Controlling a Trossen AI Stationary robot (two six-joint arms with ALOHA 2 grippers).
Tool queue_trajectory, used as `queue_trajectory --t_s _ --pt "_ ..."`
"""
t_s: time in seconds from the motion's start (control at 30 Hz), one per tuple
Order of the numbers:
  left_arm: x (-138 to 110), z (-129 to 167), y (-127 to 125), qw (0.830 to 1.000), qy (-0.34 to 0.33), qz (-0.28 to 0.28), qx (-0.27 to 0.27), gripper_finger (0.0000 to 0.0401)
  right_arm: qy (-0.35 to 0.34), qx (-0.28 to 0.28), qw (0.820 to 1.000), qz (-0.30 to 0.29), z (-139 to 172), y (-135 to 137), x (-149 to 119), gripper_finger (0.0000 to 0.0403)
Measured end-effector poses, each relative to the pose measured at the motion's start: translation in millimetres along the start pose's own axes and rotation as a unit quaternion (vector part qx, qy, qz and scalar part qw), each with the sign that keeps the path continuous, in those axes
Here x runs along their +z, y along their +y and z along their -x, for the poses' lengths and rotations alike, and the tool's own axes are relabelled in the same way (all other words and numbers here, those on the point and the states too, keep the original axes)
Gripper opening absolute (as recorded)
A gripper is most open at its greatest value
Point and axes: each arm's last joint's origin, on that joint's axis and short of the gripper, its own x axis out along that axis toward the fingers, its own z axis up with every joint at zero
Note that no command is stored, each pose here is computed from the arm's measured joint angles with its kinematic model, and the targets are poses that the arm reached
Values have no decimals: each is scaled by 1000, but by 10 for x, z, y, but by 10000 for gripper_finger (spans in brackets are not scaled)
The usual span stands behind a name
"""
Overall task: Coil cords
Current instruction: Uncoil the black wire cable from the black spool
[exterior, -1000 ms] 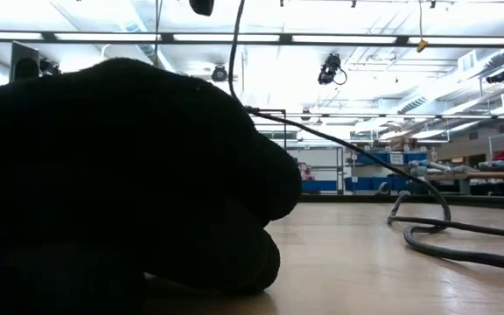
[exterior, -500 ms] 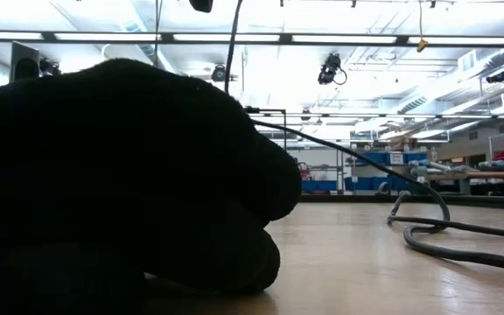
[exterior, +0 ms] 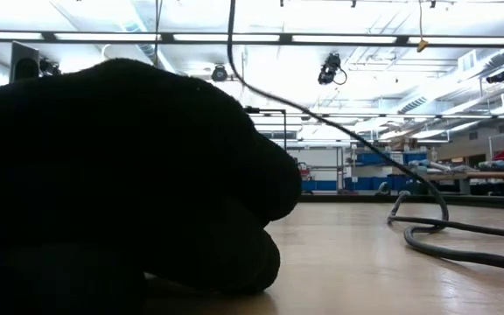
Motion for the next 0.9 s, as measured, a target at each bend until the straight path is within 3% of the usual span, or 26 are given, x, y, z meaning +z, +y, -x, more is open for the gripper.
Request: queue_trajectory --t_s 0.43,0.7,0.9 --pt "143 50 -94 1000 -19 11 -14 4 58 -18 997 -43 -93 -131 -146 0" --pt "-115 -284 -199 998 -36 16 -39 5 53 -40 996 -63 -151 -226 -143 0" --pt "-365 -528 -205 999 -33 18 -14 5 48 -64 995 -65 -146 -234 -129 0"
